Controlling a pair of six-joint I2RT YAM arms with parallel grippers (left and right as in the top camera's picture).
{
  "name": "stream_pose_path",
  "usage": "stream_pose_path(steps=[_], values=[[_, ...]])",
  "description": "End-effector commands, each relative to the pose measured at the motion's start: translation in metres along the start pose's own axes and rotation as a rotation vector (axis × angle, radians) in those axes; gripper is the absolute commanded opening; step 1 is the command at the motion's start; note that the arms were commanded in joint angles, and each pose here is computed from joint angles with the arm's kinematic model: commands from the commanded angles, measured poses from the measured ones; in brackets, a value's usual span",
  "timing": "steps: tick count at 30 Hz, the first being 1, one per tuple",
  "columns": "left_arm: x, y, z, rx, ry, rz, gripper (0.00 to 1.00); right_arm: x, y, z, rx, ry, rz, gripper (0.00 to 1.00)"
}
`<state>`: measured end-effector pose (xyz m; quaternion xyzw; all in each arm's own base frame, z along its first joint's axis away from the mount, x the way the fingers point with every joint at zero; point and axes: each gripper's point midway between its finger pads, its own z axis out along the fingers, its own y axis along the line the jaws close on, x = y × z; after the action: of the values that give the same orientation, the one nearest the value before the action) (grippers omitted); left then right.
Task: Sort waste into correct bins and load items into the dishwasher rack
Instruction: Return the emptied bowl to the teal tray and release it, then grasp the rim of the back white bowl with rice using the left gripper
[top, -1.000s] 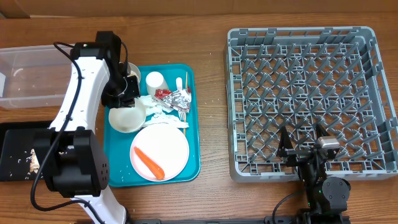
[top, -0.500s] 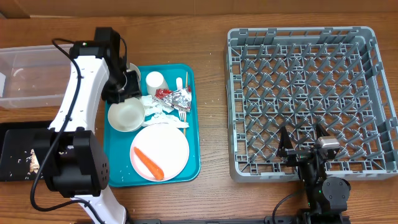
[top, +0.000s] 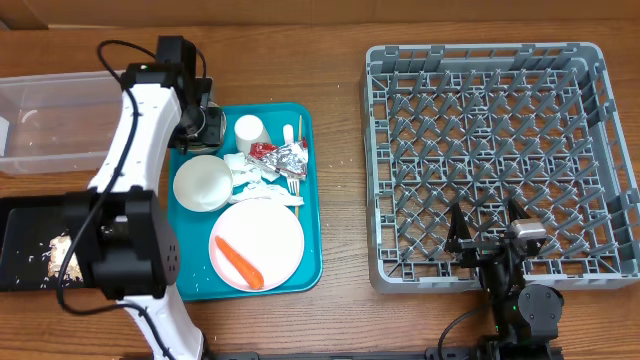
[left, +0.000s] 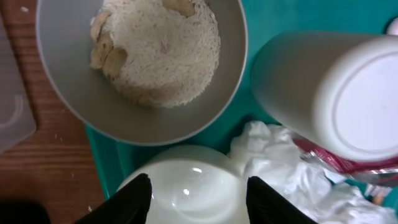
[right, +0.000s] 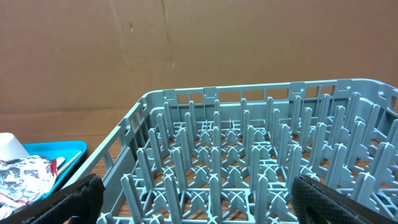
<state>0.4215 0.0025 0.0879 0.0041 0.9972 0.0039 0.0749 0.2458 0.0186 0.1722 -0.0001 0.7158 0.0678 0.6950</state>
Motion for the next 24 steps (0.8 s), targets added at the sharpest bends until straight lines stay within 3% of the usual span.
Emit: stream_pose_path(steps=[1,11,24], values=[[-0.012,0.005,0.011,-0.024,-0.013,0.077,0.52,0.001,-0.003,0.0,0.012,-0.005,0.0,1.0],[-0.034,-0.002,0.014,0.01,-0.102,0.108,0.51,0.002,-0.003,0.0,0.012,-0.005,0.0,1.0],[-0.035,-0.014,0.027,-0.022,-0.084,0.174,0.54,0.001,-0.003,0.0,0.012,-0.005,0.0,1.0]])
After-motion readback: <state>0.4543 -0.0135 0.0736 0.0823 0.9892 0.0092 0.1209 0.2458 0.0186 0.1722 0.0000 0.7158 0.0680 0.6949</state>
